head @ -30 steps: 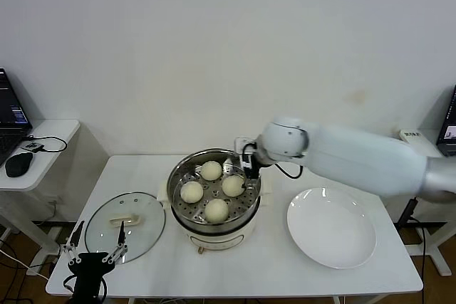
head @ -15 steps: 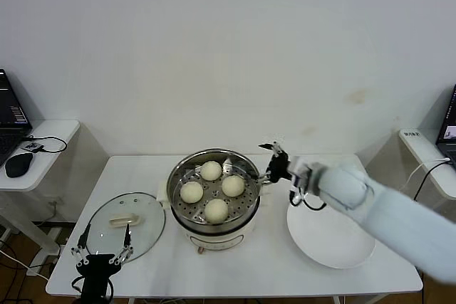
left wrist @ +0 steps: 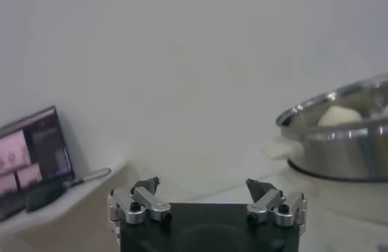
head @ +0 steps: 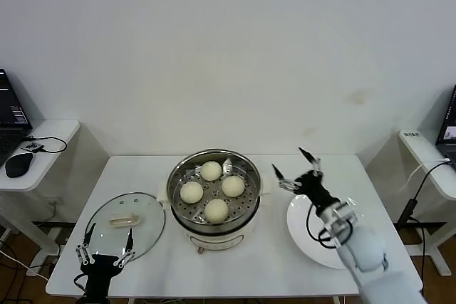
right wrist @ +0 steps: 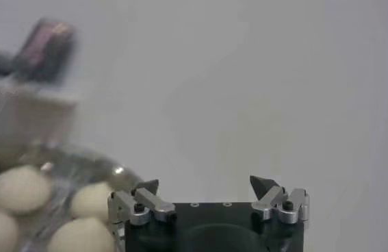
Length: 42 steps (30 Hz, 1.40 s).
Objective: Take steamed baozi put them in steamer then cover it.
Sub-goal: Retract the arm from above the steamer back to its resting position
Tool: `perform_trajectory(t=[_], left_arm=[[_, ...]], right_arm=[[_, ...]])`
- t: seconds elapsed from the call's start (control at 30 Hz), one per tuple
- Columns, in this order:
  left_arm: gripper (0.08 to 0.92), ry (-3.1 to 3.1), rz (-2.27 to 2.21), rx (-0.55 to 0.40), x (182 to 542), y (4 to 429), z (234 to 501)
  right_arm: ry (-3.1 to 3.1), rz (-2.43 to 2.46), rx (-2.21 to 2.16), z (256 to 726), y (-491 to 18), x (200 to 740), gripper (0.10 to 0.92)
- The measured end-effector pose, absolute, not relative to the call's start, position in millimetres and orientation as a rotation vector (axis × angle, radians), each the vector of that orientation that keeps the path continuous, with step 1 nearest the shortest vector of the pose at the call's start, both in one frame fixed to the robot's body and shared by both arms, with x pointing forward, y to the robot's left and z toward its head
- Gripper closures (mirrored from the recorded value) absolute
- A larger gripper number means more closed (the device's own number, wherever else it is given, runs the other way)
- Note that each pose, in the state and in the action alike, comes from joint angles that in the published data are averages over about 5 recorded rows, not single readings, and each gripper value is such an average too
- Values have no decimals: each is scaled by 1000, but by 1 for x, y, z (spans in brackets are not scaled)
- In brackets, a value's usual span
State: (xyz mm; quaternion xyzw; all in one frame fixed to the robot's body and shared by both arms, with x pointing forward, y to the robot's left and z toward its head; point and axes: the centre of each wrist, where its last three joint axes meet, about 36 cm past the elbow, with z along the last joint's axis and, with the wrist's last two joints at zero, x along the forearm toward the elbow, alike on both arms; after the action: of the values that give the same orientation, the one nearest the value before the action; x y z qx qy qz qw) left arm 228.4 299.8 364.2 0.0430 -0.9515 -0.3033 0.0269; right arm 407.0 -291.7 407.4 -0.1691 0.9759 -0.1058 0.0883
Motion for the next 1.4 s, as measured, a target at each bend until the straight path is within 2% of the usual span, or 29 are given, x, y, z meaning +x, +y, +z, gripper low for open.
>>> perform_trajectory(t=[0.33, 0.6, 1.0, 1.4], left_arm=[[177, -2603, -1674, -96, 226, 346, 349], [177, -2306, -2054, -224, 246, 371, 338], [177, -2087, -2242, -280, 289, 406, 314], [177, -2021, -2275, -265, 329, 422, 298]], right_arm=[[2994, -256, -135, 361, -317, 331, 200], [3023, -288, 77, 347, -334, 288, 200], [3052, -340, 211, 337, -343, 252, 200], [3078, -359, 275, 327, -342, 237, 200]])
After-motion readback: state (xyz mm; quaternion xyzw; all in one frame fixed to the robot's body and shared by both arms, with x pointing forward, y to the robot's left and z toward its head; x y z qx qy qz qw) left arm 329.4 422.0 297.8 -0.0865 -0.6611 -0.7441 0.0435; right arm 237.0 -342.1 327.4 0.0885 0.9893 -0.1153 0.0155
